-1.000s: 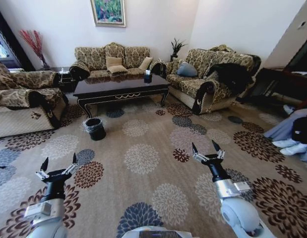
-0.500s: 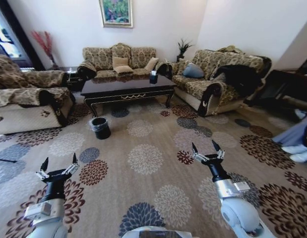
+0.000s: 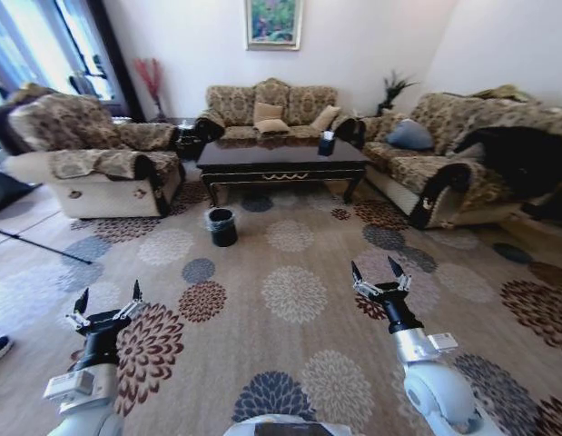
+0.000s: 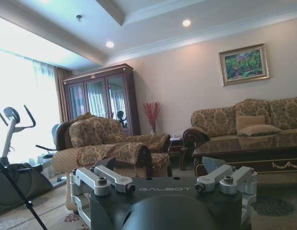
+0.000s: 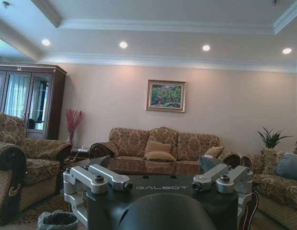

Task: Move to the front of the table and pick up the trash from the floor, then place it into the trash bin.

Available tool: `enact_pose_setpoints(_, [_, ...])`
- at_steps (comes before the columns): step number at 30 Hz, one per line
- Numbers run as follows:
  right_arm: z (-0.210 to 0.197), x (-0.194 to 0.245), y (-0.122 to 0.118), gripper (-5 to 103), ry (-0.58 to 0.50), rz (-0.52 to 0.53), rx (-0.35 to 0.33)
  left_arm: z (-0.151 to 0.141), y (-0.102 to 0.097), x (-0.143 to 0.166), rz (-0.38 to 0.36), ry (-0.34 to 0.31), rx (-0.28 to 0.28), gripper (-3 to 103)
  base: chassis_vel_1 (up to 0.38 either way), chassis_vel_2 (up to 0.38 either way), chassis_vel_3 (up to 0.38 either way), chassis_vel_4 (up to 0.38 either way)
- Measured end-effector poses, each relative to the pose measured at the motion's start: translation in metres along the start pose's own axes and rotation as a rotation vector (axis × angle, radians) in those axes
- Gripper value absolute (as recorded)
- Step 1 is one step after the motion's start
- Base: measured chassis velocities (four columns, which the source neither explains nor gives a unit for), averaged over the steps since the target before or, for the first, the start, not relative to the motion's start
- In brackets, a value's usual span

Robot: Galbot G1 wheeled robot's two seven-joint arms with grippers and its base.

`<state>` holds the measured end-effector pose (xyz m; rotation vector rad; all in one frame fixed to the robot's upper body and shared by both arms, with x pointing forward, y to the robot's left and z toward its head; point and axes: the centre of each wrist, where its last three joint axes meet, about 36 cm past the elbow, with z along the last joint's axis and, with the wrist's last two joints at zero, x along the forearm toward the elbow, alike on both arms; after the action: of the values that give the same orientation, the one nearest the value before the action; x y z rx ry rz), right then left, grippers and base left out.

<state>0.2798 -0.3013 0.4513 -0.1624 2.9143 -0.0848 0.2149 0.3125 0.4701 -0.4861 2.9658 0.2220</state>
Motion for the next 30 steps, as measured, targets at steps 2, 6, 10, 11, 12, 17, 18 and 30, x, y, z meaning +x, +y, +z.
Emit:
enact_pose_setpoints(2, [0.0,0.0,0.0,100,0.0,0.0,0.0,0.0,0.0,0.0,0.0,0.0,0.0,100,0.0,0.0,0.0,0.0])
enact_pose_setpoints(6, [0.0,0.0,0.0,100,0.0,0.0,0.0,0.0,0.0,0.0,0.0,0.0,0.0,100,0.0,0.0,0.0,0.0])
enact_pose_setpoints(10, [0.0,0.0001,0.0,100,0.0,0.0,0.0,0.0,0.0,0.0,0.0,0.0,0.0,100,0.0,0.0,0.0,0.0])
enact_pose_setpoints(11, [0.0,0.0,0.0,100,0.0,0.0,0.0,0.0,0.0,0.0,0.0,0.0,0.0,100,0.0,0.0,0.0,0.0])
enact_pose_setpoints(12, [0.0,0.0001,0.0,100,0.0,0.0,0.0,0.0,0.0,0.0,0.0,0.0,0.0,100,0.0,0.0,0.0,0.0])
enact_pose_setpoints(17, [0.0,0.0001,0.0,100,0.0,0.0,0.0,0.0,0.0,0.0,0.0,0.0,0.0,100,0.0,0.0,0.0,0.0])
enact_pose_setpoints(18, [0.0,0.0001,0.0,100,0.0,0.0,0.0,0.0,0.0,0.0,0.0,0.0,0.0,100,0.0,0.0,0.0,0.0])
enact_pose_setpoints(30, [0.0,0.0,0.0,100,0.0,0.0,0.0,0.0,0.0,0.0,0.0,0.0,0.0,100,0.0,0.0,0.0,0.0])
